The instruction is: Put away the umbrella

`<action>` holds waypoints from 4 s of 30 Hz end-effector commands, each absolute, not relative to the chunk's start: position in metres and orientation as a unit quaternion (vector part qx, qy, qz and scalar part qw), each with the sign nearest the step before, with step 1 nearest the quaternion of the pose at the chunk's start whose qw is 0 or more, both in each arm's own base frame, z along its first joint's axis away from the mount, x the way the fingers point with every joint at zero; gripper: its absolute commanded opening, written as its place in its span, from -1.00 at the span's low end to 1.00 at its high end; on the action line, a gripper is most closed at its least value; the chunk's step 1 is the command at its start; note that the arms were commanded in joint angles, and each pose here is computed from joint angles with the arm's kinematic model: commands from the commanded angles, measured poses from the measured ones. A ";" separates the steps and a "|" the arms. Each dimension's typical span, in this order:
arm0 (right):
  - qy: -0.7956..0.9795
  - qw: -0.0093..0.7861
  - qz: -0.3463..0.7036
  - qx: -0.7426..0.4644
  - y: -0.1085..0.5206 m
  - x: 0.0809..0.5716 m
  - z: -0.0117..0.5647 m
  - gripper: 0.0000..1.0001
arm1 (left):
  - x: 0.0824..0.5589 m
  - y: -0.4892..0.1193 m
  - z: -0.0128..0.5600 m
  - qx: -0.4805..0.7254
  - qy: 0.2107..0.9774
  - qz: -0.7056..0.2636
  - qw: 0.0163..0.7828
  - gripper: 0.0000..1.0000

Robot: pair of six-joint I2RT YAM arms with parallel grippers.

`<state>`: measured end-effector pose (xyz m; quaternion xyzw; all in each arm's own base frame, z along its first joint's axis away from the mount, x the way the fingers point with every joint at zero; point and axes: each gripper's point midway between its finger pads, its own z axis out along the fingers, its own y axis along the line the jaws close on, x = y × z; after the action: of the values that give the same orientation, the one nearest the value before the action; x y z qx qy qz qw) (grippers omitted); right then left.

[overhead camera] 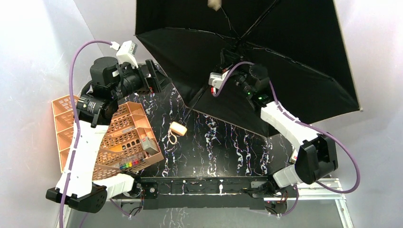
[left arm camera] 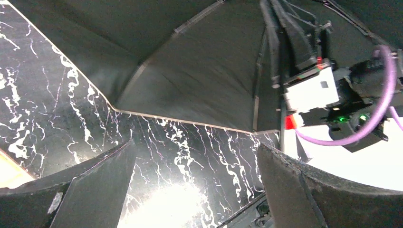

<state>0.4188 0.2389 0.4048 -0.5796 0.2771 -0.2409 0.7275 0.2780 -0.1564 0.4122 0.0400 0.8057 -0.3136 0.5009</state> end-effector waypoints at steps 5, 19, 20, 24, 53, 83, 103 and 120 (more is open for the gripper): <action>0.136 0.682 -0.399 -0.597 0.263 0.420 0.453 -1.00 | 0.259 -0.177 0.429 0.091 0.785 -0.372 0.487 0.97; 0.134 0.701 -0.390 -0.582 0.276 0.418 0.466 -1.00 | 0.249 -0.228 0.357 0.132 0.804 -0.438 0.380 0.82; 0.134 0.703 -0.388 -0.581 0.276 0.417 0.466 -1.00 | 0.248 -0.234 0.352 0.139 0.806 -0.435 0.377 0.78; 0.136 0.704 -0.382 -0.583 0.276 0.416 0.462 -1.00 | 0.251 -0.247 0.337 0.149 0.810 -0.426 0.374 0.70; 0.203 0.754 -0.248 -0.574 0.269 0.382 0.435 -0.13 | 0.261 -0.265 0.285 0.175 0.825 -0.391 0.369 -1.00; 0.650 0.626 0.429 0.037 0.228 0.314 0.378 0.66 | 0.269 -0.273 0.260 0.199 0.814 -0.395 0.375 -1.00; 0.546 0.587 0.576 0.159 0.273 0.379 0.412 0.59 | 0.262 -0.283 0.233 0.233 0.808 -0.415 0.346 -1.00; 0.542 0.612 0.562 0.126 0.275 0.411 0.402 -0.21 | 0.254 -0.279 0.226 0.234 0.816 -0.413 0.330 -1.00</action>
<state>0.4077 0.2884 0.3548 0.1484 0.5992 0.5504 0.5621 0.2639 -0.2830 0.2268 0.2306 0.8140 -0.4069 0.3444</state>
